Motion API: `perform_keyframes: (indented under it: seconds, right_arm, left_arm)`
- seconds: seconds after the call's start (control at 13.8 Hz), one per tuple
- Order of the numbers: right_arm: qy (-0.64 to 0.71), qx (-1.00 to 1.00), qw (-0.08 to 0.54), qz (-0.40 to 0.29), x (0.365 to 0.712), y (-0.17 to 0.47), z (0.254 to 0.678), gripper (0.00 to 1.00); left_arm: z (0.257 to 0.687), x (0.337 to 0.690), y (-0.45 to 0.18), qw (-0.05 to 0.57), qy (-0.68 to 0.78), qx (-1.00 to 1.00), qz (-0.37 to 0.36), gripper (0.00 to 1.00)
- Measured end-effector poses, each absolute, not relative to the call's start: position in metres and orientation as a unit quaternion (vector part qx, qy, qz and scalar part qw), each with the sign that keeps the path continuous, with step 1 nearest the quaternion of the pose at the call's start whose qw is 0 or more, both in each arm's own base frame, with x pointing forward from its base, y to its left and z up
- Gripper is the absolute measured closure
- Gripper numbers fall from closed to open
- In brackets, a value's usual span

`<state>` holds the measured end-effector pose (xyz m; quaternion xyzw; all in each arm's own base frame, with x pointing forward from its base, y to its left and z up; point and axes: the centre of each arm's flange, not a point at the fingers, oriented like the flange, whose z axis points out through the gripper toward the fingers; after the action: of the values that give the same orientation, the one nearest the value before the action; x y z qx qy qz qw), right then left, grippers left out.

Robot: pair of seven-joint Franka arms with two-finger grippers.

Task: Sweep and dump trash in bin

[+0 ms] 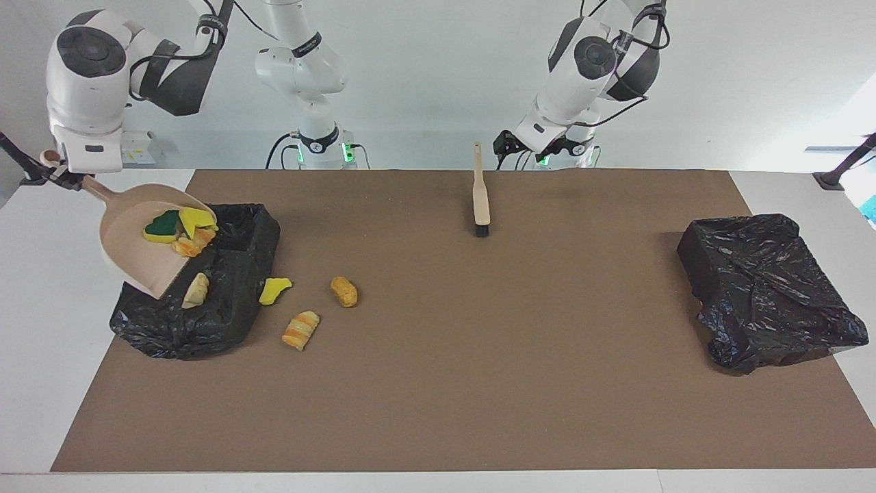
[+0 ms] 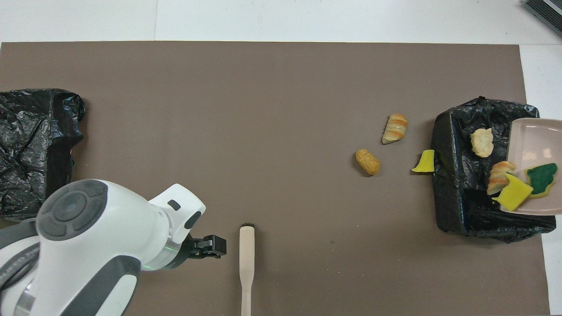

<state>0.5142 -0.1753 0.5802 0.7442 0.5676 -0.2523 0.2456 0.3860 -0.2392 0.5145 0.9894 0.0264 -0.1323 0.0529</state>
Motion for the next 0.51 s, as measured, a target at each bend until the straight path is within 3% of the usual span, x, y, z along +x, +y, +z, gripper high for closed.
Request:
perform_keyframes:
  seconds: [0.22, 0.51]
  right_arm:
    - [0.573, 0.724, 0.277, -0.264, 0.513, -0.148, 0.6, 0.69]
    - [0.564, 0.733, 0.275, -0.263, 0.51, -0.163, 0.6, 0.69]
  left_arm:
    - [0.545, 0.419, -0.206, 0.052, 0.009, 0.995, -0.09, 0.0]
    - [0.56, 0.462, -0.158, 0.019, -0.006, 0.998, -0.053, 0.0]
